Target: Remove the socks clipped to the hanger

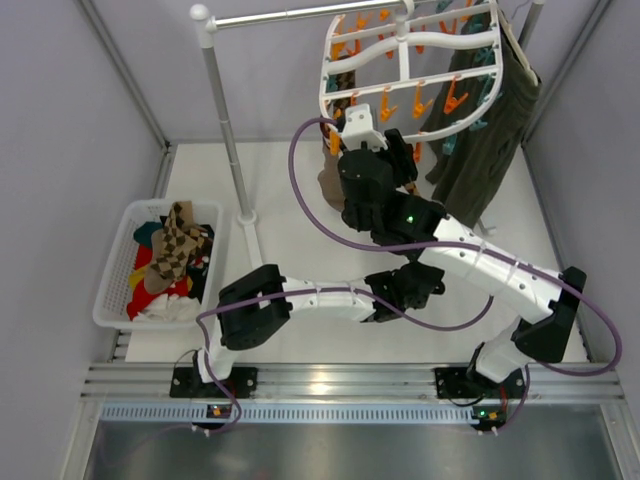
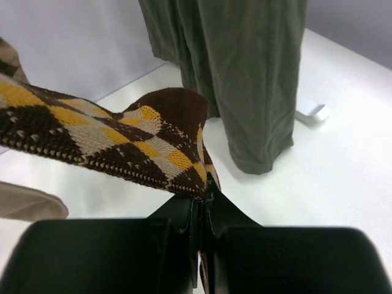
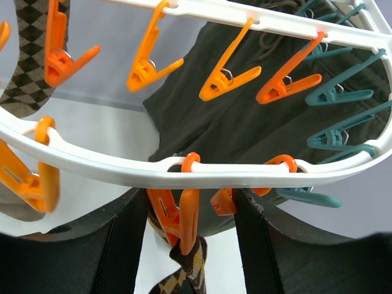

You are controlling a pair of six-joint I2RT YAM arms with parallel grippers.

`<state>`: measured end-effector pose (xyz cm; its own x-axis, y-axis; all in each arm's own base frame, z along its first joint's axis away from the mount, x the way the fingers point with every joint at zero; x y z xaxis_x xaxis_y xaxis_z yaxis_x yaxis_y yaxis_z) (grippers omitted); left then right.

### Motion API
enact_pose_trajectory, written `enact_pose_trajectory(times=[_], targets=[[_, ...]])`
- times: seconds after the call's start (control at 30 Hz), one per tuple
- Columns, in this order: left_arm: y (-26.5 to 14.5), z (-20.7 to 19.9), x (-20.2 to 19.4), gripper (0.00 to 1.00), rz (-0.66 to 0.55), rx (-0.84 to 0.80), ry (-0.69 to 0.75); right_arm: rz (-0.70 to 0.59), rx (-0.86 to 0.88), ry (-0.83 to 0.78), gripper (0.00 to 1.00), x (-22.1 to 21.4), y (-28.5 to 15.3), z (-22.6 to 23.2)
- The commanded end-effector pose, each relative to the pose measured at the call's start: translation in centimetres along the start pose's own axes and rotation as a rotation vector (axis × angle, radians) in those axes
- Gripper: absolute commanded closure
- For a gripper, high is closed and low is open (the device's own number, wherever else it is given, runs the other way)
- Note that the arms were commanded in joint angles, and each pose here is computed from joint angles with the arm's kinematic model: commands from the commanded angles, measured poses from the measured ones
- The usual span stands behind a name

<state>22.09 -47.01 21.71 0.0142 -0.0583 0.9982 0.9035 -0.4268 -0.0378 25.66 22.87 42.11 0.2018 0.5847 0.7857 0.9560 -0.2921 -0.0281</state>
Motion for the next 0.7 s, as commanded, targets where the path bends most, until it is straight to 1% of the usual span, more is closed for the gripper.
enact_pose_trajectory(times=[0.0, 0.13, 0.27, 0.37, 0.43, 0.47, 0.5, 0.53, 0.63, 0.67], targets=[[-0.55, -1.01, 3.86, 1.00, -0.071, -0.034, -0.063, -0.001, -0.013, 0.051, 0.46, -0.13, 0.46, -1.50], [-0.64, -1.20, 4.02, 1.00, -0.073, -0.047, -0.078, 0.008, -0.027, 0.059, 0.48, -0.57, 0.84, -1.97], [-0.76, -1.31, 4.33, 1.00, -0.078, -0.059, -0.087, 0.008, -0.030, 0.068, 0.53, -0.82, 0.94, -2.24], [-0.70, -1.41, 4.42, 1.00, -0.080, -0.062, -0.088, 0.009, -0.031, 0.061, 0.53, -0.81, 1.01, -2.16], [-0.69, -1.54, 4.26, 1.00, -0.078, -0.064, -0.086, 0.009, -0.028, 0.050, 0.52, -0.79, 1.09, -1.87], [-0.69, -1.56, 4.26, 1.00, -0.078, -0.064, -0.089, 0.010, -0.029, 0.049, 0.47, -0.77, 1.12, -1.78], [-0.67, -1.61, 4.19, 1.00, -0.077, -0.067, -0.087, 0.008, -0.028, 0.042, 0.45, -0.80, 1.16, -1.65], [-0.67, -1.64, 4.19, 1.00, -0.077, -0.069, -0.090, 0.010, -0.033, 0.036, 0.44, -0.85, 1.20, -1.51], [-0.68, -1.68, 4.19, 1.00, -0.077, -0.072, -0.093, 0.007, -0.037, 0.048, 0.49, -0.77, 1.23, -1.46], [-0.68, -1.68, 4.19, 1.00, -0.077, -0.072, -0.093, 0.005, -0.036, 0.049, 0.54, -0.73, 1.19, -1.45]])
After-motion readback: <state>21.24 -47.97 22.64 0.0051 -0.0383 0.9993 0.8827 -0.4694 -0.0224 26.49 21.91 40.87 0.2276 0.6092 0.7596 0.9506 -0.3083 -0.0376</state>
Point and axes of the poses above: each gripper's point midway between its finger pads, its own y axis out along the fingers, its own z axis along the line the jaws close on, x = y × z, the point moved 7 cm from there along -y, back along the fingers, and after that the axes turned 10 degrees about -y, right-handed, at the moved point
